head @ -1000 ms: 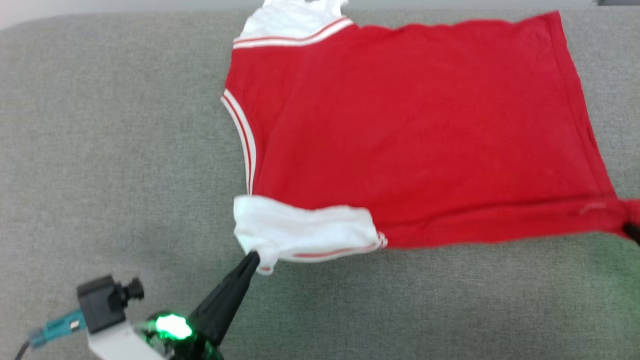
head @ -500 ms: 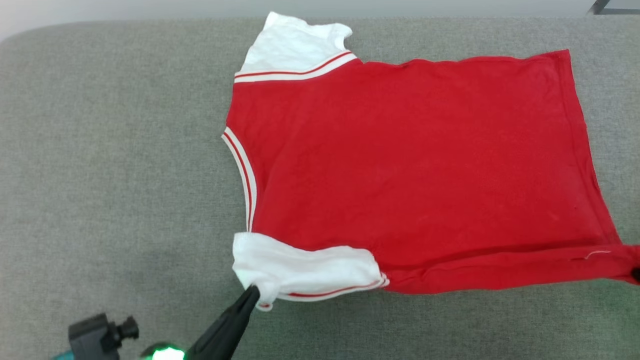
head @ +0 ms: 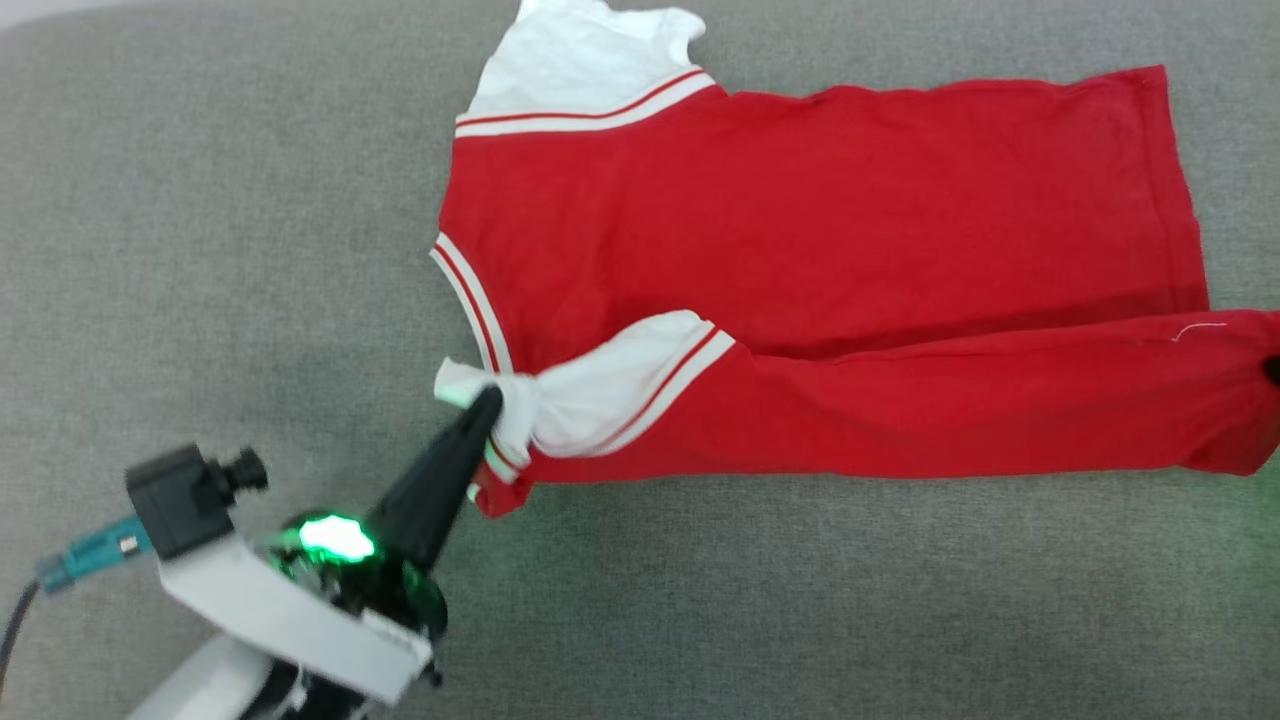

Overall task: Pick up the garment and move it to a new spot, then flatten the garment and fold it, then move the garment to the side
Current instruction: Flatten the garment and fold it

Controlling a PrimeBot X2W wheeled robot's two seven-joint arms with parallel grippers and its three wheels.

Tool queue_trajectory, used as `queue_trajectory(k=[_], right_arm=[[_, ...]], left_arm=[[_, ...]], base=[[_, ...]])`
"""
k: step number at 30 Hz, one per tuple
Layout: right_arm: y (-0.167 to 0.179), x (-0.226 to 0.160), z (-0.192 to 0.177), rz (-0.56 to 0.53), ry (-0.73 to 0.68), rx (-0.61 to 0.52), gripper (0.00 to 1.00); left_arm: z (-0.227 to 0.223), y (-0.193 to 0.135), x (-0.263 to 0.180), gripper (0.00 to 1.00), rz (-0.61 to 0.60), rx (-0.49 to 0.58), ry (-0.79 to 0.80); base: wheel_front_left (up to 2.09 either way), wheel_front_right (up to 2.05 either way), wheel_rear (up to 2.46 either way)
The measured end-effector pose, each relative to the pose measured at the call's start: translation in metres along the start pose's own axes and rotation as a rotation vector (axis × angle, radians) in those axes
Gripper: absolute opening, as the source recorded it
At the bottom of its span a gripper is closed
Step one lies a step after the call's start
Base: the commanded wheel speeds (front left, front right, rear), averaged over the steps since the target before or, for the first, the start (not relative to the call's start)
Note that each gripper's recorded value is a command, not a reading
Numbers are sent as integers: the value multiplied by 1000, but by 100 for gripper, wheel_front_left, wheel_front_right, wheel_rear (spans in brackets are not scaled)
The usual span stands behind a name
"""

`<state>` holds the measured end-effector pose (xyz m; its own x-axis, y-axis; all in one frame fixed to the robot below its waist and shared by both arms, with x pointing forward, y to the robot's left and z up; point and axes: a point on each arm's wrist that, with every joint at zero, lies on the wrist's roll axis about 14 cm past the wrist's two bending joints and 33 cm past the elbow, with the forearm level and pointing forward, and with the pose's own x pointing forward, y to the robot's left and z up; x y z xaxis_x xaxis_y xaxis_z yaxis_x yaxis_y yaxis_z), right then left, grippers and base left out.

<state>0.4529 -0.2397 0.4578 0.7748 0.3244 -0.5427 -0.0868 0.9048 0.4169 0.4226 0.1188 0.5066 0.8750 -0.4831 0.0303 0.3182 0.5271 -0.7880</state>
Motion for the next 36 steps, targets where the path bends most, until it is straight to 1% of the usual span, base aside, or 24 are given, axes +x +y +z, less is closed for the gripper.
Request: queue_trajectory(k=[5,11,15,21,22,24,25,26,27,28,33,36], right_arm=[[-10,16,-7,-20,29,28,0],[-16,34,-18,-25,47,61,0],[-21,43,-29,-35,61,82,0],[-25,52,-35,-39,55,90,0],[-24,52,-36,-38,57,89,0],[-24,52,-35,-37,47,85,0],[-23,52,-35,-39,42,78,22],[-22,51,-34,-40,36,61,42],[-22,51,-32,-44,24,48,87],[-22,50,-30,-46,14,35,100],[-18,38,-8,-58,-87,-18,100],[-18,26,16,-71,-185,-39,100]], left_arm=[[4,25,15,0,54,-6,-20],[-7,44,28,0,92,-39,-9],[-13,66,29,0,147,-25,2],[-19,76,33,0,170,-20,14],[-21,77,33,3,169,-15,23],[-23,78,32,22,169,-4,39],[-24,78,31,42,168,9,52],[-24,77,30,76,165,26,63],[-24,77,29,100,162,39,70],[-22,78,27,100,163,62,81],[-5,81,11,100,174,195,168],[20,74,7,100,159,310,209]], base=[[0,0,0],[0,0,0],[0,0,0],[0,0,0],[0,0,0],[0,0,0],[0,0,0],[0,0,0],[0,0,0],[0,0,0],[0,0,0],[0,0,0]])
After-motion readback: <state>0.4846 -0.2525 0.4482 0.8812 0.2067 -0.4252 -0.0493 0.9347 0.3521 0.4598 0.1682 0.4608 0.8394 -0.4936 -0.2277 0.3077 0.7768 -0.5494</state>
